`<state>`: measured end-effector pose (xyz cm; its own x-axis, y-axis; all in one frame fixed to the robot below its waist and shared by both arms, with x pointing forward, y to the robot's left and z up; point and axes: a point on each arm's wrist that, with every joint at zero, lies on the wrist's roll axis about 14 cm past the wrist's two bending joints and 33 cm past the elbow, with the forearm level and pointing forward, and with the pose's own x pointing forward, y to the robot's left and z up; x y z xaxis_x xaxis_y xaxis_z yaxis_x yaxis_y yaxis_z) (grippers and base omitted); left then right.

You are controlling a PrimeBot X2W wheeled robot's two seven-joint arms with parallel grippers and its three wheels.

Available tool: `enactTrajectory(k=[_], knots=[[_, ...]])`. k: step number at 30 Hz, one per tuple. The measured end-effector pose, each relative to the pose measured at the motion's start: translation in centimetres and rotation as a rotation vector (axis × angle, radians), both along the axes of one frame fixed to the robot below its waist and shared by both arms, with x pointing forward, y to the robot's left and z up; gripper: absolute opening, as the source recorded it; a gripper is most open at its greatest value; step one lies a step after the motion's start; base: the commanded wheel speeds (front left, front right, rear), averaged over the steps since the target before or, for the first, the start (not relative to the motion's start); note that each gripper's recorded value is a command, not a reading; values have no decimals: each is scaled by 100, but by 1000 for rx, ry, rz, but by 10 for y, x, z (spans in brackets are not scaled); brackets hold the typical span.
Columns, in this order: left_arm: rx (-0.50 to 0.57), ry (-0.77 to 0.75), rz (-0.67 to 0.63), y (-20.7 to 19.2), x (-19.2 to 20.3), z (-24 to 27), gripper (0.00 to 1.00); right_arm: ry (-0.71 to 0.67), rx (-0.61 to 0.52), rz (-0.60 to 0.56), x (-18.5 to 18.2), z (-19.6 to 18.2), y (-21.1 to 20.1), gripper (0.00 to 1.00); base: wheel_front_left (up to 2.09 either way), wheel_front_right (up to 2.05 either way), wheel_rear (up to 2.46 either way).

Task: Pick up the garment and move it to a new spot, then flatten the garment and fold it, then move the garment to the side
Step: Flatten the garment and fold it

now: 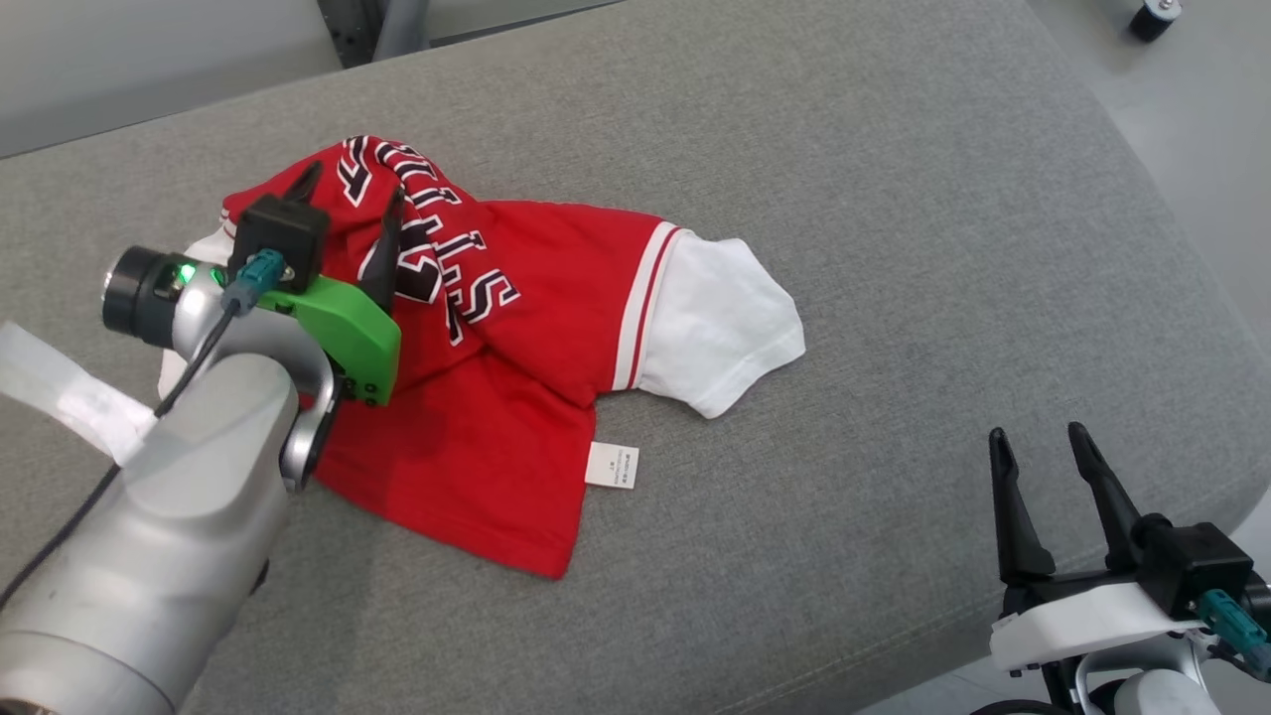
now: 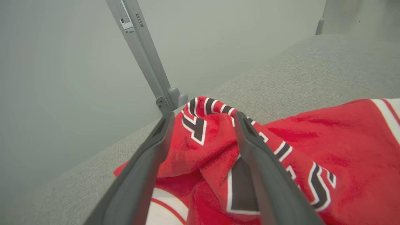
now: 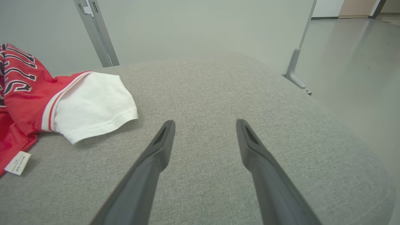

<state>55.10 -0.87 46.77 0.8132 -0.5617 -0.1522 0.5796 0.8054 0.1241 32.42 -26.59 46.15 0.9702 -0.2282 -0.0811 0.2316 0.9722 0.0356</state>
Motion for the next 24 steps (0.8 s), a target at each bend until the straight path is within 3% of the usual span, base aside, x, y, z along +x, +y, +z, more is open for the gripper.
enactTrajectory(k=[6,12,24], knots=[[-144,-10,102,18,-36,16,100,-31,-30,0,-1,10,-4,100,0,0,0],[-236,-36,193,47,-97,25,100,-78,-49,32,5,24,3,100,0,0,0],[-190,77,409,132,-203,-23,100,-85,-45,127,6,23,30,100,0,0,0]])
